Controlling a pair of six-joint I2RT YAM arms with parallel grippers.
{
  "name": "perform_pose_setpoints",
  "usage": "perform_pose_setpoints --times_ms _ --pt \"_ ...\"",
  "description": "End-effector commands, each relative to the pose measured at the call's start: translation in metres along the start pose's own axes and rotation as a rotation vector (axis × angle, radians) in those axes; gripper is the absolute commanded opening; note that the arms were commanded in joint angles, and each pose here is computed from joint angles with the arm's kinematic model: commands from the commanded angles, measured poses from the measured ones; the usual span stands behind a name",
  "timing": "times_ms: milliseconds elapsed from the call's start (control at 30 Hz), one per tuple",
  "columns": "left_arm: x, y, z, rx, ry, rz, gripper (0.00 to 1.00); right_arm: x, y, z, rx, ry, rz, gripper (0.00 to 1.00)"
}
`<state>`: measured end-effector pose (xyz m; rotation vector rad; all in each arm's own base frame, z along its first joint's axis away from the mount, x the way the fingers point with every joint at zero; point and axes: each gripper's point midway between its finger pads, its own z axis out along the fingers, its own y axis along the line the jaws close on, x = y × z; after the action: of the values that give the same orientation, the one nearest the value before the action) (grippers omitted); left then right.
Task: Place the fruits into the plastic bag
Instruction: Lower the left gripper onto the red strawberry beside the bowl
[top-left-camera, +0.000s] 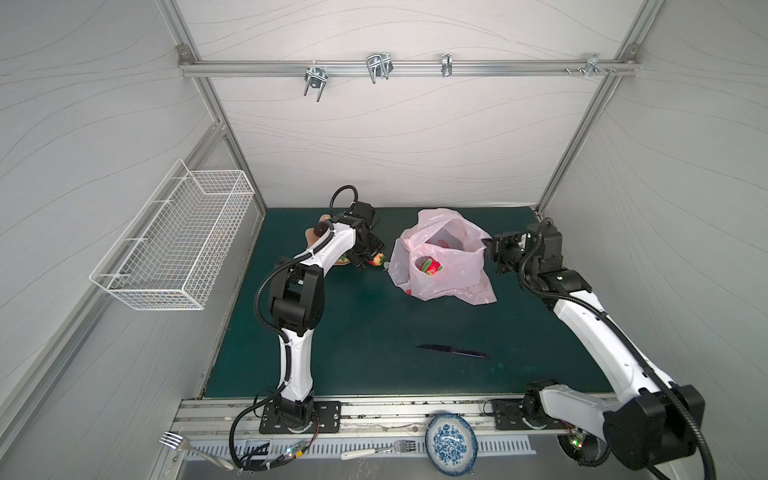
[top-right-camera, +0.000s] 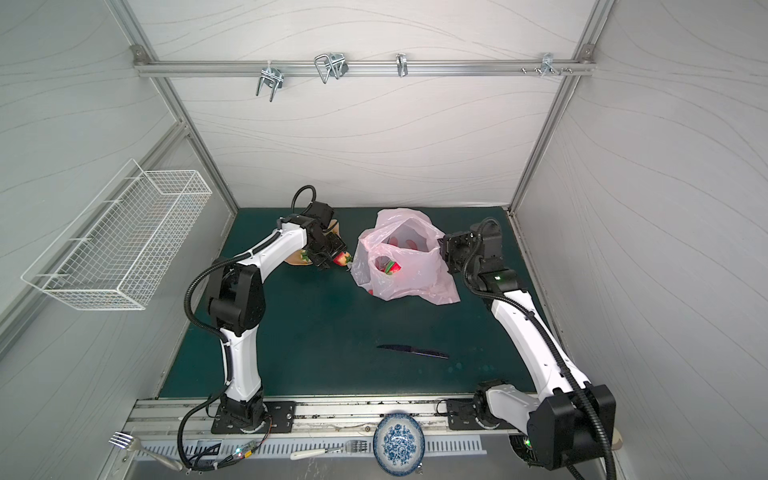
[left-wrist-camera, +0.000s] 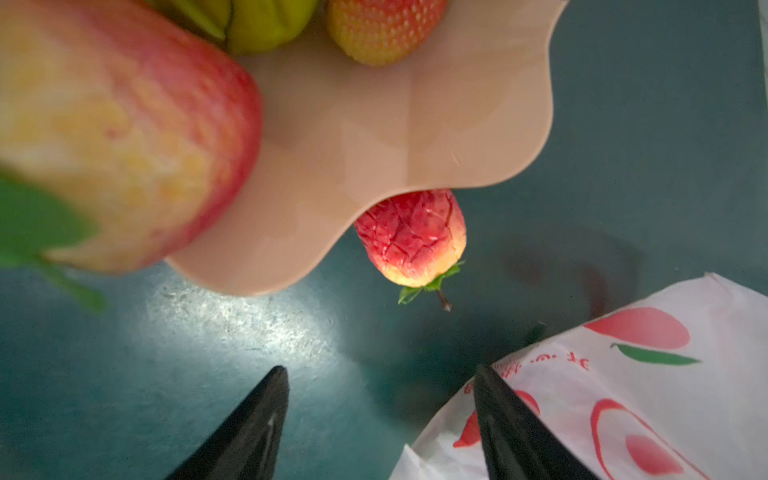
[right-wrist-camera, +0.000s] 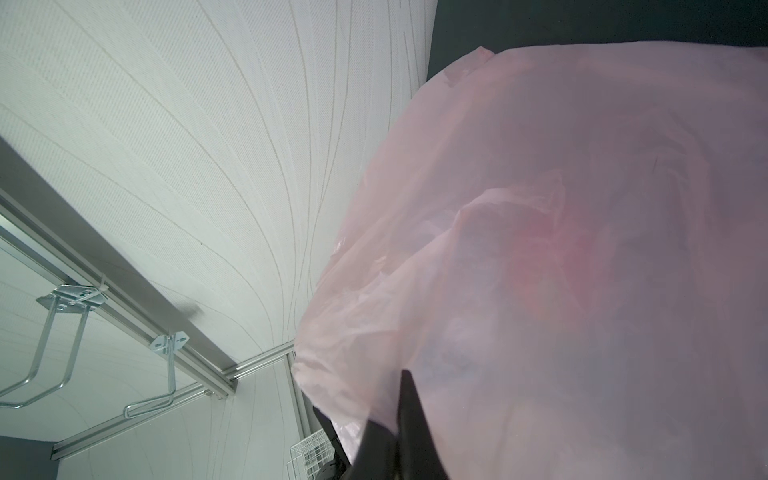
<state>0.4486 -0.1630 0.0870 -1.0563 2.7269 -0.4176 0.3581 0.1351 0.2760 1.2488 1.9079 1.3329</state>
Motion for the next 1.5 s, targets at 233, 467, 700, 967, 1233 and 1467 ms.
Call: perform_pose_setpoints --times_ms 233,467,700,967,1233,1467 --pt "-0.022 -0.015 0.03 -0.006 -0.063 -0.121 0.74 0.004 0.0 0.002 -0.027 0.034 0.007 0.0" --pt "-0.029 -0.02 0.047 0.011 -0.074 -0.168 0.75 0.006 0.002 0.001 -0.04 0.041 0.0 0.0" --pt "-0.031 -0.024 0.064 0.009 -0.055 -0.173 0.74 0.007 0.001 0.002 -0.041 0.053 0.003 0.0" --pt "-0.026 -0.021 0.067 0.01 -0.031 -0.165 0.58 0.007 0.004 0.001 -0.044 0.05 -0.001 0.0" --pt "-0.01 -0.011 0.032 0.029 -0.034 -0.099 0.37 0.005 0.003 0.0 -0.04 0.038 0.002 0.0" --pt "0.02 0.005 -0.04 0.118 -0.081 0.006 0.35 0.003 0.002 -0.001 -0.036 0.026 0.001 0.0"
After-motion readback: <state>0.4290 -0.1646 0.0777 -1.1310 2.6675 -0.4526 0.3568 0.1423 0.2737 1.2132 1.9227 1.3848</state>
